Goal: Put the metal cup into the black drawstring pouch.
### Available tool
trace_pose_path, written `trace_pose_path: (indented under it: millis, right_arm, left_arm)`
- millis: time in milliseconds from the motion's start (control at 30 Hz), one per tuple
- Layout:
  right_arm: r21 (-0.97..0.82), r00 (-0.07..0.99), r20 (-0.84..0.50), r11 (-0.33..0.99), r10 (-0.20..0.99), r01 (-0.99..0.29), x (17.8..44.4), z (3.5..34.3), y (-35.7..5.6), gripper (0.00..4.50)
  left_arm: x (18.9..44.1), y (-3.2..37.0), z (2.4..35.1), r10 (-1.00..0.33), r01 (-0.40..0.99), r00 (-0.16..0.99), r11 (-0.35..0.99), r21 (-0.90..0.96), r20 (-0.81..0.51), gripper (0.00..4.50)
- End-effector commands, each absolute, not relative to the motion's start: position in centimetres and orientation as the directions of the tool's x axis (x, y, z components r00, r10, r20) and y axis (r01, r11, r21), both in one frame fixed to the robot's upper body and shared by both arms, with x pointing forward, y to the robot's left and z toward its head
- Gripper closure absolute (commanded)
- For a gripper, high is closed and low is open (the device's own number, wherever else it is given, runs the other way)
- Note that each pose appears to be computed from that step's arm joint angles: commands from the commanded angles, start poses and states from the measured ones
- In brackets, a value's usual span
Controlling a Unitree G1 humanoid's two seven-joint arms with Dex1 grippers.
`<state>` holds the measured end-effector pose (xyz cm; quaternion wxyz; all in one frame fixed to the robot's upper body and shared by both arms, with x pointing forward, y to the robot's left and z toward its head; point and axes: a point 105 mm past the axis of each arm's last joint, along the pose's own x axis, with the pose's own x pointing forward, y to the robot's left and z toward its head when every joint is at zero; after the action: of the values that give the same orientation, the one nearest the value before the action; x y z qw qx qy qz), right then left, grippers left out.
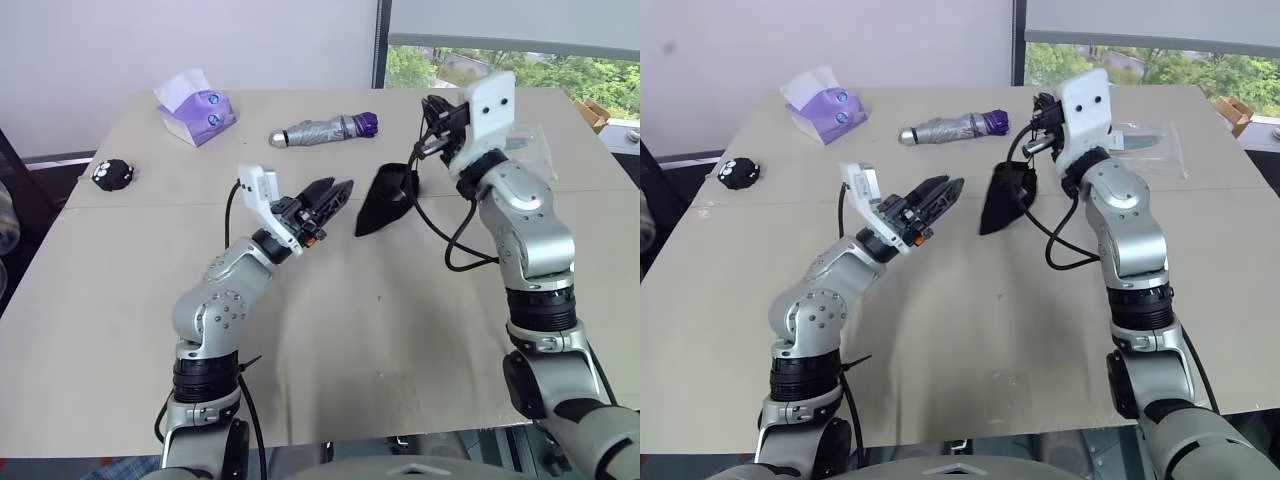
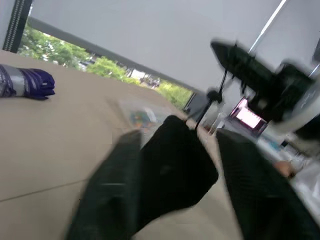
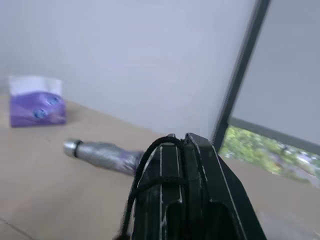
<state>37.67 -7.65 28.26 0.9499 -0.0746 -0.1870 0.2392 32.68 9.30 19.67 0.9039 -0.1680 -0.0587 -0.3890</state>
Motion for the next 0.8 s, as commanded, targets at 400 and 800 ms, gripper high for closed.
trace_pose_path:
  millis: [400,800]
  right_arm:
    - [-0.311,0.639,0.345,0.726,0.687,-0.613,34.0,30.7,-1.9,4.50]
    - [-0.319,0.571,0.315,0.651,0.759,-0.689,32.3,30.3,-0.4,4.50]
  left_arm:
    - [31.9,6.3,25.2,-0.746,0.795,0.557,0.607,0.025,0.365,1.10]
    - [32.3,6.5,25.3,-0.732,0.793,0.561,0.610,0.004,0.387,3.21]
